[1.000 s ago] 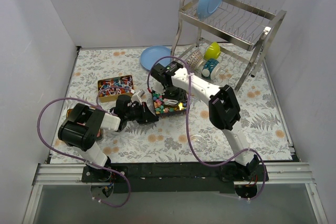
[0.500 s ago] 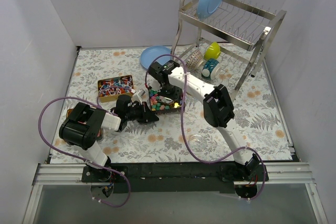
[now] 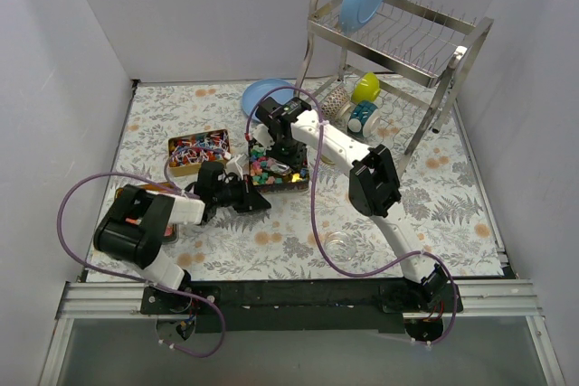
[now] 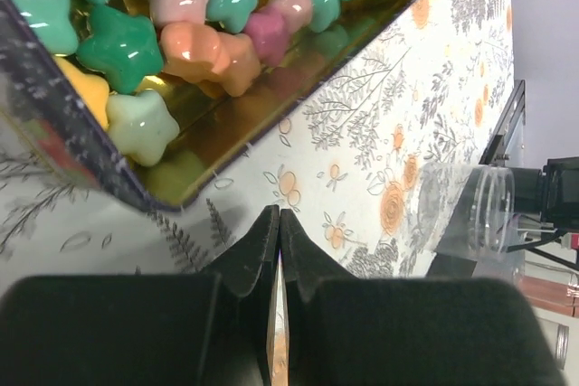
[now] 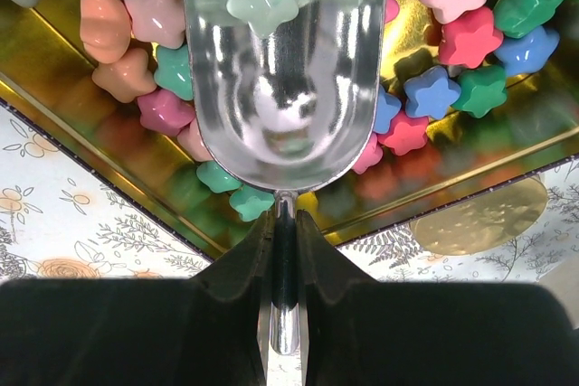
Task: Pack the candies
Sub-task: Scoop the fake candies from the storage box.
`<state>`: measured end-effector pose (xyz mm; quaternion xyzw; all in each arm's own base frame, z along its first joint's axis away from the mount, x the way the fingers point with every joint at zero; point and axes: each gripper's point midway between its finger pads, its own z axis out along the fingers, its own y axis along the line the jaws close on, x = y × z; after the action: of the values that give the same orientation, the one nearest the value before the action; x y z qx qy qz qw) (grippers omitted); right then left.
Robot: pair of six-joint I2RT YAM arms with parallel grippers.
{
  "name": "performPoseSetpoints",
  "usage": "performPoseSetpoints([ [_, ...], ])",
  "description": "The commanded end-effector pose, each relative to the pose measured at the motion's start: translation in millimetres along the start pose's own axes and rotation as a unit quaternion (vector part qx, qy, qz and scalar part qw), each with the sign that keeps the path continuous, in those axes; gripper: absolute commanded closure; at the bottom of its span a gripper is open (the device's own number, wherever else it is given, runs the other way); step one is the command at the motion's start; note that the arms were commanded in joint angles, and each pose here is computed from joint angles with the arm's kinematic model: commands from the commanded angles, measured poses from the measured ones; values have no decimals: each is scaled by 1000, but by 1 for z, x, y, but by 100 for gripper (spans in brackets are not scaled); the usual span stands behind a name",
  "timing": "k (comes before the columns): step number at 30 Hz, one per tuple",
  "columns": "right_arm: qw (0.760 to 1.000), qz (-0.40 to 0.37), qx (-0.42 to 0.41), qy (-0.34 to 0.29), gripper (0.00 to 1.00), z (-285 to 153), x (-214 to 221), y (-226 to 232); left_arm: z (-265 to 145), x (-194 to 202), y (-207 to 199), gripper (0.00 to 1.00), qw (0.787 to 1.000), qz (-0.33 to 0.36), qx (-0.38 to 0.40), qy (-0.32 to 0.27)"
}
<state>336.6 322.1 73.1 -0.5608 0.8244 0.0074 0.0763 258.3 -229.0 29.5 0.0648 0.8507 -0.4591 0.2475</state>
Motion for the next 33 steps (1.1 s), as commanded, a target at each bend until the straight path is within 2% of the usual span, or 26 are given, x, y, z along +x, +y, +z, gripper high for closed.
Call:
performPoseSetpoints([
  [1,999,-2,-8,-31,99,-7,-12,-4,-26,-26,-13,100,999,17,-25,-29],
  [3,999,-7,-11,-32,99,-7,-12,-3,-40,-39,-21,100,998,24,-31,-52],
  [13,996,3,-39,-77,99,-3,-33,2,-67,-47,-29,100,995,20,-86,-50],
  [16,995,11,-53,-78,99,-7,-30,8,-78,-54,-10,100,988,3,-140,-68],
  [18,995,14,-62,-74,99,-8,-25,13,-91,-69,19,100,971,0,-214,-107],
  [21,996,21,-69,-57,99,-3,-14,17,-100,-92,44,100,955,3,-260,-143],
  [23,996,14,-72,-51,99,-3,-11,18,-99,-107,46,100,954,8,-258,-154],
  [26,996,4,-83,-34,99,-1,1,25,-83,-118,44,100,963,12,-228,-144],
  [30,995,-2,-99,-6,99,0,22,34,-58,-114,52,100,975,-7,-190,-118],
  [33,996,-4,-89,-5,99,-2,22,31,-46,-111,49,100,981,-24,-160,-109],
])
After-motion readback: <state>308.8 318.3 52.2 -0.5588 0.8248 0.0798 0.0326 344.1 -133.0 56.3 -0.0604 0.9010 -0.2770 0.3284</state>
